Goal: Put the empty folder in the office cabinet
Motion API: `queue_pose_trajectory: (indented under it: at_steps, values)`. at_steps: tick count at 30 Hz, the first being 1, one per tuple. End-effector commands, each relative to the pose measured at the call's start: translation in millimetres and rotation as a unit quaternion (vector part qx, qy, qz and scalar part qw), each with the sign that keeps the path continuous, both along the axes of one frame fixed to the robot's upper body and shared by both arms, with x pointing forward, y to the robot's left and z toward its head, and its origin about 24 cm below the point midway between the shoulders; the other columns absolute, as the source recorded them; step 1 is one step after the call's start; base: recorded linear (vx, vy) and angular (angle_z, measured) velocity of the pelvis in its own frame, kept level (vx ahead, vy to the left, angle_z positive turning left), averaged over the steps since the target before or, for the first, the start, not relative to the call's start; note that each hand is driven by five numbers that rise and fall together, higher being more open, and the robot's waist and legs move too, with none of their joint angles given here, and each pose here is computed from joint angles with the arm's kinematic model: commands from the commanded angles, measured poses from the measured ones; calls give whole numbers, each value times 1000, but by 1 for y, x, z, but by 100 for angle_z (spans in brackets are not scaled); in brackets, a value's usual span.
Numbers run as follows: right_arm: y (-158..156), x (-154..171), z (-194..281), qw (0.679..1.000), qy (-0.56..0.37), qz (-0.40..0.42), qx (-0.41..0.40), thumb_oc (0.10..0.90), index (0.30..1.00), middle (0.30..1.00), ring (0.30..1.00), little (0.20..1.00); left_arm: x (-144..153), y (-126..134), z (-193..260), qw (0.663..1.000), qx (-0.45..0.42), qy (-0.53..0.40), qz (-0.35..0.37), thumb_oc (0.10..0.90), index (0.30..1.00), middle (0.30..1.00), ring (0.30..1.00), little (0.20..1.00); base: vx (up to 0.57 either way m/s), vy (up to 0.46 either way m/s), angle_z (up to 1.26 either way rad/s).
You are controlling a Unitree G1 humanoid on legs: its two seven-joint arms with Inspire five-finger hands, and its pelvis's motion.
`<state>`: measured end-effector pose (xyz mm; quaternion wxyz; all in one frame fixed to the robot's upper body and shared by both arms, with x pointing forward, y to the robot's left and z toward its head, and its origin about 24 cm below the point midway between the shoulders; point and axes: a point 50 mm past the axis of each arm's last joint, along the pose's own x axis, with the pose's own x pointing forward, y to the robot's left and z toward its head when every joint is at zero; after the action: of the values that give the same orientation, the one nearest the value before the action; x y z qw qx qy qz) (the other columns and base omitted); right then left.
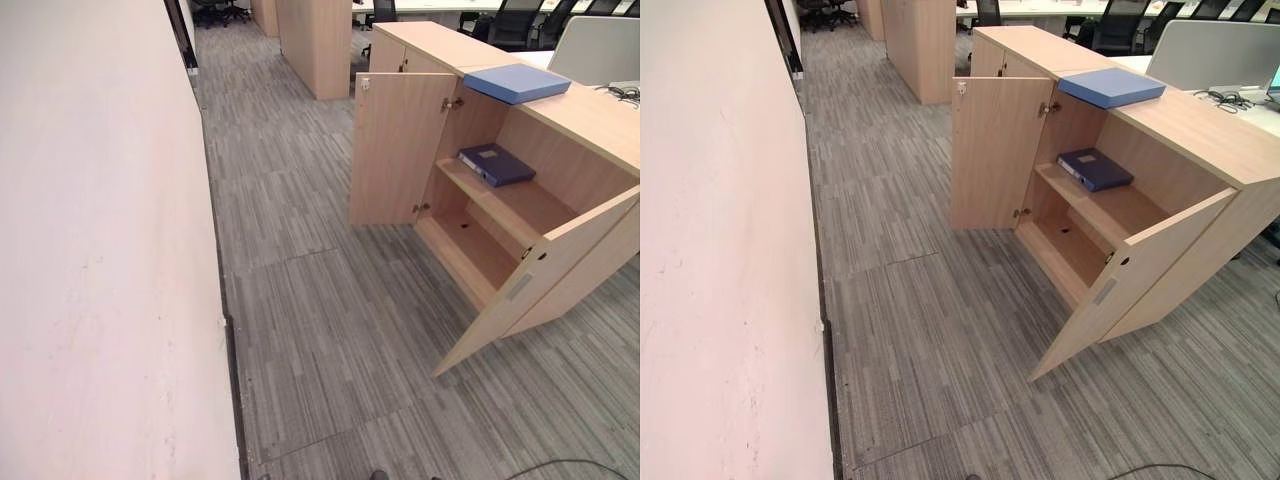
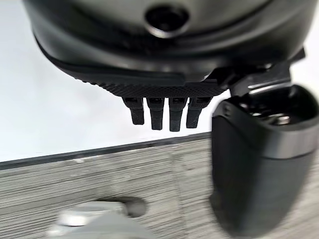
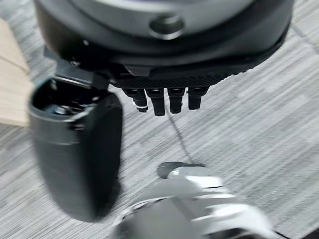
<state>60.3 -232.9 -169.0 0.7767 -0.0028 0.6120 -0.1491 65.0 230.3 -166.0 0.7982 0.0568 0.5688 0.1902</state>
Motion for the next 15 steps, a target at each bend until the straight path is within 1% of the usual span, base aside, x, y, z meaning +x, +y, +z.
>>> queue_pose_trajectory:
  at_steps: [1, 5, 7, 9, 10, 12, 13, 14, 15]
  values:
    - [-15, 13, 5, 998, -1, 44, -36, 800, 900, 900, 900, 900, 12, 5, 3, 1000, 12, -23, 18, 800, 900, 900, 900, 900, 2, -3, -3]
    - [-13, 13, 5, 998, 6, 55, -23, 800, 900, 900, 900, 900, 6, 2, 1, 999, -8, -16, 34, 800, 900, 900, 900, 900, 3, -6, 3]
    - [-13, 12, 5, 998, 10, 58, -17, 800, 900, 900, 900, 900, 0, -3, -2, 998, -40, -12, 52, 800, 900, 900, 900, 900, 0, -15, 13]
    - [-13, 12, 5, 998, 11, 59, -16, 800, 900, 900, 900, 900, -1, -4, -2, 997, -49, -12, 56, 800, 900, 900, 900, 900, -3, -8, 12]
    - [-14, 12, 5, 998, 12, 60, -14, 800, 900, 900, 900, 900, -4, -6, -4, 996, -67, -8, 59, 800, 900, 900, 900, 900, 0, 0, 0]
    - [-16, 12, 5, 998, 15, 64, -8, 800, 900, 900, 900, 900, -5, -9, -4, 996, -89, -1, 28, 800, 900, 900, 900, 900, 0, 0, 0]
    - [-16, 12, 5, 998, 15, 64, -8, 800, 900, 900, 900, 900, -5, -9, -4, 996, -89, -1, 28, 800, 900, 900, 900, 900, 0, 0, 0]
    - [-17, 12, 5, 998, 17, 64, -7, 800, 900, 900, 900, 900, -6, -9, -5, 996, -88, 7, 9, 800, 900, 900, 900, 900, 0, 0, 0]
    - [-18, 11, 6, 998, 19, 66, -5, 800, 900, 900, 900, 900, -9, -8, -5, 996, -84, 25, -29, 800, 900, 900, 900, 900, 0, 0, 0]
